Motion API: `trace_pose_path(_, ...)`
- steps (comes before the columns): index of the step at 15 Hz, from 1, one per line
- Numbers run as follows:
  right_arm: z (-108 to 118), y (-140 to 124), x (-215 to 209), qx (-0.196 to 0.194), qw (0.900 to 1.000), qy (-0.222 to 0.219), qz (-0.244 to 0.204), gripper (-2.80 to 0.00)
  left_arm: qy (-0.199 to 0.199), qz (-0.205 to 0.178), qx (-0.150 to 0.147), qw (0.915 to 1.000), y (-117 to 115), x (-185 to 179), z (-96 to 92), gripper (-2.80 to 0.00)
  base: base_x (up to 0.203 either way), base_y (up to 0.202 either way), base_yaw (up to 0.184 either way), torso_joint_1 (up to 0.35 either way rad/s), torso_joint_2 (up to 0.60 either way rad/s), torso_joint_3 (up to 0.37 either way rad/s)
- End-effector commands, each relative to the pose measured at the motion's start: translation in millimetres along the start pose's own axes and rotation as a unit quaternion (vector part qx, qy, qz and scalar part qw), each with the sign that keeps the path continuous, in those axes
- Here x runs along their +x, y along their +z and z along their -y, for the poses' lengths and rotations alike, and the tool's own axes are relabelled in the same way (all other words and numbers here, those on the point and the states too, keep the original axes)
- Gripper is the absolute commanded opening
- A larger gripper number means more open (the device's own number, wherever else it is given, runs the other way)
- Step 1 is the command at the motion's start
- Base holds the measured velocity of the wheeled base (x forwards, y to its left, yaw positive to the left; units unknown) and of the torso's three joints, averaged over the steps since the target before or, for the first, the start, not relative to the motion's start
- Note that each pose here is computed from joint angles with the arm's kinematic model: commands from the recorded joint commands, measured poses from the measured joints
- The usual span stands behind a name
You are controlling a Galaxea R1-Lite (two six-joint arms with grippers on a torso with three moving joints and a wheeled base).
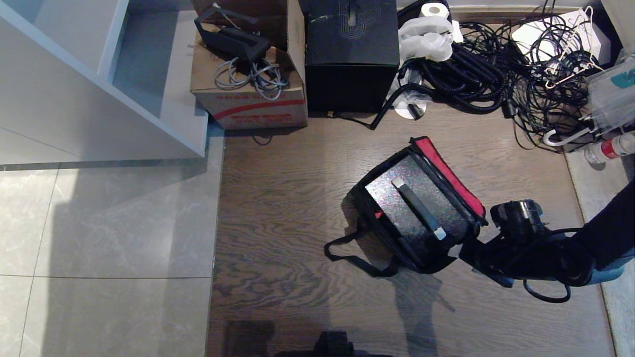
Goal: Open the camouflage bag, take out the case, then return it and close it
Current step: Grip the handle
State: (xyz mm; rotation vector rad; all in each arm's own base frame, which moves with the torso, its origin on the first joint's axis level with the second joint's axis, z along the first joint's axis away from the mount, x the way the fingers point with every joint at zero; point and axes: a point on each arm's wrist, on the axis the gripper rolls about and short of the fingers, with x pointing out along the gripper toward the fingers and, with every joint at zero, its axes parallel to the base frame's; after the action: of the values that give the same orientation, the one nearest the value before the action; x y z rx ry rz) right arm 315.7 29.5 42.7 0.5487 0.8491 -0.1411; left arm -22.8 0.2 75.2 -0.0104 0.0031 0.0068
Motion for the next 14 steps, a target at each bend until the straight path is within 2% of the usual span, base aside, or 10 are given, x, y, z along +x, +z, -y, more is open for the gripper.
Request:
trace_pose_path(1,-21,1,-32,-0.118,0.992,0.013,0.031,0.0,0.0,0.0,0.0,1.0,0,0,0.0,-2.8,0.0,0.0,0.0,0.0,0.0,0.0)
trace_pose_path(2,-31,-6,-39,-0.189,0.981,0.006,0.033,0.0,0.0,0.0,0.0,1.0,0,0,0.0,-2.8,0.0,0.0,0.0,0.0,0.0,0.0)
trace_pose_path(3,-43,-17,-43,-0.264,0.964,-0.005,0.032,0.0,0.0,0.0,0.0,1.0,0,0,0.0,-2.8,0.0,0.0,0.0,0.0,0.0,0.0)
trace_pose_path(6,-83,-46,-43,-0.399,0.91,-0.085,0.078,0.0,0.0,0.0,0.0,1.0,0,0,0.0,-2.8,0.0,0.0,0.0,0.0,0.0,0.0)
trace_pose_path(7,-95,-53,-39,-0.431,0.886,-0.133,0.107,0.0,0.0,0.0,0.0,1.0,0,0,0.0,-2.8,0.0,0.0,0.0,0.0,0.0,0.0)
trace_pose_path(8,-107,-61,-35,-0.464,0.856,-0.183,0.132,0.0,0.0,0.0,0.0,1.0,0,0,0.0,-2.8,0.0,0.0,0.0,0.0,0.0,0.0)
trace_pose_path(9,-125,-73,-30,-0.503,0.824,-0.21,0.153,0.0,0.0,0.0,0.0,1.0,0,0,0.0,-2.8,0.0,0.0,0.0,0.0,0.0,0.0)
trace_pose_path(11,-153,-95,-18,-0.55,0.788,-0.204,0.189,0.0,0.0,0.0,0.0,1.0,0,0,0.0,-2.8,0.0,0.0,0.0,0.0,0.0,0.0)
trace_pose_path(12,-158,-98,-15,-0.577,0.765,-0.205,0.198,0.0,0.0,0.0,0.0,1.0,0,0,0.0,-2.8,0.0,0.0,0.0,0.0,0.0,0.0)
trace_pose_path(14,-162,-97,-9,-0.636,0.711,-0.219,0.205,0.0,0.0,0.0,0.0,1.0,0,0,0.0,-2.8,0.0,0.0,0.0,0.0,0.0,0.0)
